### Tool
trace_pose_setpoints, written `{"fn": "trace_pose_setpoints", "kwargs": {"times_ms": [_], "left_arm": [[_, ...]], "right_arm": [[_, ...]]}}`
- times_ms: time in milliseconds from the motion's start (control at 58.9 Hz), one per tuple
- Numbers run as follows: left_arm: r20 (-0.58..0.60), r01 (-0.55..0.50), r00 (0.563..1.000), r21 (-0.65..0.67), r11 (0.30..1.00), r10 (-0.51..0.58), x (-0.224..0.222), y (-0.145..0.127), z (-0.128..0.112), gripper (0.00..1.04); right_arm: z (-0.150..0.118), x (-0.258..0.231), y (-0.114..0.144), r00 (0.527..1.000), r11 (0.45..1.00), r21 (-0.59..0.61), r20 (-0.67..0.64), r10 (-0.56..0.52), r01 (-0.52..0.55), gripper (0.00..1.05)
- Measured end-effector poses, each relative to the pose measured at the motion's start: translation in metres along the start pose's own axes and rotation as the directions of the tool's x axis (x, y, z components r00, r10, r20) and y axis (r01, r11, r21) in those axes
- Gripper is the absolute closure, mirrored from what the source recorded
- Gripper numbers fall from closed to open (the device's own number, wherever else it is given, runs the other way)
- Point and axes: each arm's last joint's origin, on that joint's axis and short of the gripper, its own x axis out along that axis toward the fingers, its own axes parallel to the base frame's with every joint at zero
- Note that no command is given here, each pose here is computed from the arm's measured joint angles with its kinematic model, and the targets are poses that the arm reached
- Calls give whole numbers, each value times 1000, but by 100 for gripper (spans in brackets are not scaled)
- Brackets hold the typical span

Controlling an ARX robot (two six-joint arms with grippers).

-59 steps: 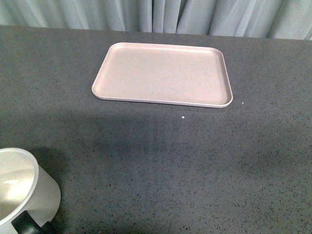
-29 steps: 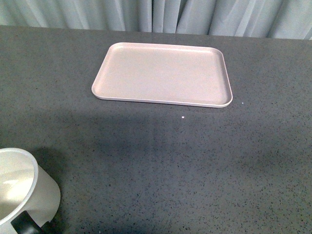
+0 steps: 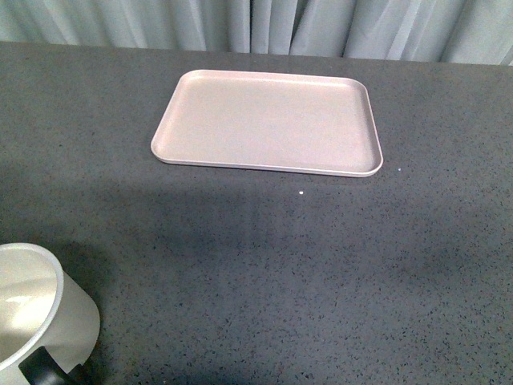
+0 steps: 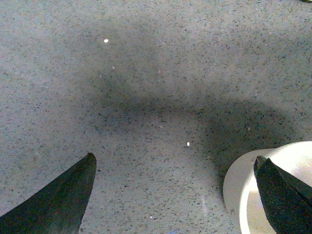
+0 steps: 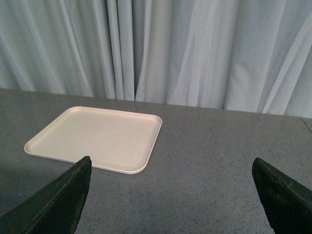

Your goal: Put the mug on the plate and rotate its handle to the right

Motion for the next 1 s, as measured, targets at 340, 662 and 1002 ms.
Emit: {"fn": "trace_pose_setpoints", "kwargs": {"times_ms": [340,662,1002], "left_arm": [[-37,52,998,-20,998,-52,11,-2,-3,9],[-74,82,994,-31,996,-84,18,0,-7,9],[-100,104,989,-37,994,-107,23,2,-11,9]], "right_arm": [[0,0,0,1000,1000,0,0,0,0,9],[0,0,0,1000,1000,0,0,0,0,9],[0,0,0,1000,1000,0,0,0,0,9]]}}
